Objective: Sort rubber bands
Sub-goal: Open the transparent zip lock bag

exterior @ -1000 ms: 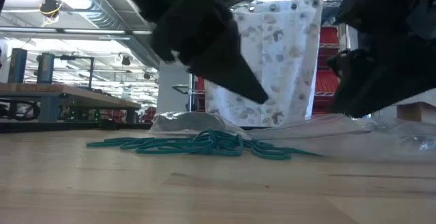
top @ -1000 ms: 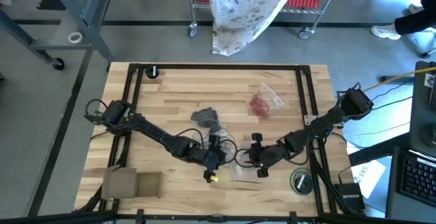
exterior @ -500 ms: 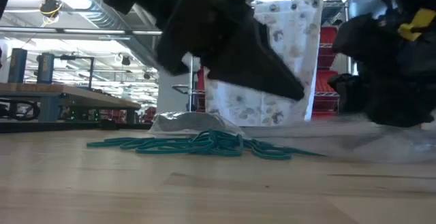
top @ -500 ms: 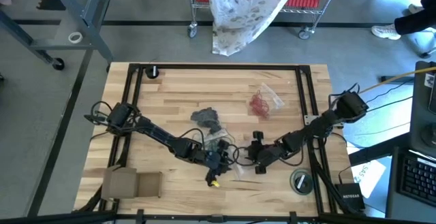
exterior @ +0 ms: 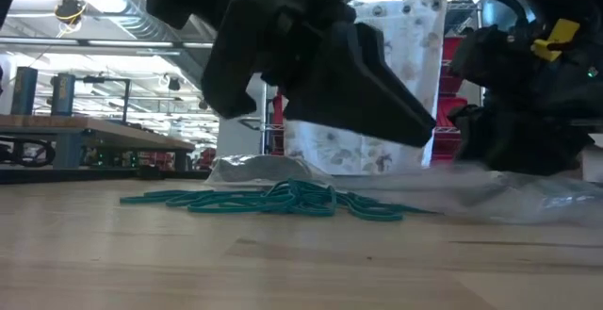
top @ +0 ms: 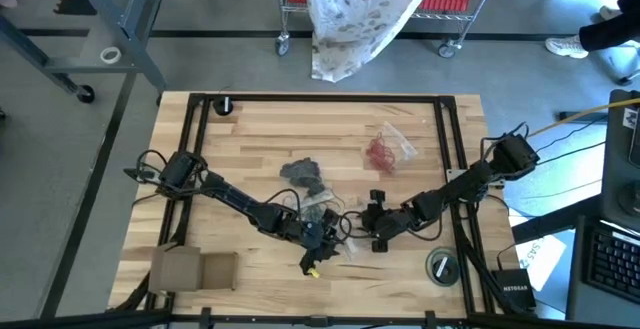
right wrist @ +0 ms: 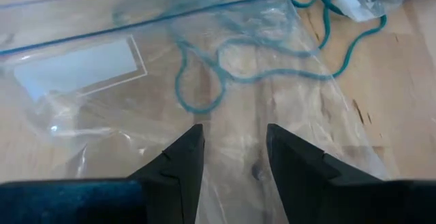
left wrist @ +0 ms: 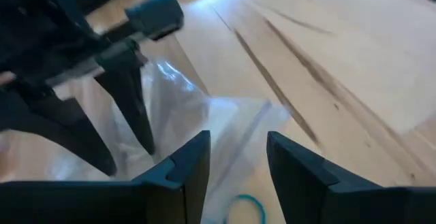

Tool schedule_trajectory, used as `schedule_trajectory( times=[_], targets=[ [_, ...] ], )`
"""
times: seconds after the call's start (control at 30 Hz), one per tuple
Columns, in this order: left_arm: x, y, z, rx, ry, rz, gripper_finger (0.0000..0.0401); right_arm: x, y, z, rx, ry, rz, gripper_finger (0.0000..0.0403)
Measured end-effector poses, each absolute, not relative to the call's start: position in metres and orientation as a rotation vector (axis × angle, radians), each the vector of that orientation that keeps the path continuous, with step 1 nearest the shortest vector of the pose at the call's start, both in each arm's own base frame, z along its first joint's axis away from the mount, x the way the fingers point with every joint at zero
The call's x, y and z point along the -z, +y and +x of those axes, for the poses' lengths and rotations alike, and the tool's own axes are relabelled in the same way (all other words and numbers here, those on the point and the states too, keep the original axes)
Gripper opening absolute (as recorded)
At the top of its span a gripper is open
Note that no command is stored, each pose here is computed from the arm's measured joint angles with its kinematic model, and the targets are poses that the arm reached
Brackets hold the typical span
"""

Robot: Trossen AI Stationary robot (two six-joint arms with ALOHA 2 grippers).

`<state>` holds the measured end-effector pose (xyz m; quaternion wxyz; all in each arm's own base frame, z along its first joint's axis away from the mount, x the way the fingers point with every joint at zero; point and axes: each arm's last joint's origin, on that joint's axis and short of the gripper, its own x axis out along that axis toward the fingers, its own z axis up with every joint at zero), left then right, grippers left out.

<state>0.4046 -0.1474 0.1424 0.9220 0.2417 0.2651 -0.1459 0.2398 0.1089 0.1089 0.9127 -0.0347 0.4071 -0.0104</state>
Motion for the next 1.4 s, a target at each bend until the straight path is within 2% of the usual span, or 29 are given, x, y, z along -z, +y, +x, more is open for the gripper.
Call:
schedule_trajectory(
  times=[0.47,1.0,1.23,1.4],
  targets=[
    [-0.129,-0.146,0.409,0.325,0.53,0.605,0.0139,-0.109,0.109,0.239,0.023,0.842,-0.072,0.0154],
    [-0.126,-0.145,0.41,0.369,0.502,0.776,0.0139,-0.109,0.109,0.239,0.023,0.843,-0.071,0.0154],
    [-0.132,-0.148,0.414,0.37,0.414,0.855,0.0139,-0.109,0.109,0.239,0.022,0.843,-0.07,0.0154],
    [-0.129,-0.147,0.412,0.385,0.441,0.88,0.0139,-0.109,0.109,0.239,0.022,0.843,-0.071,0.0154]
  ],
)
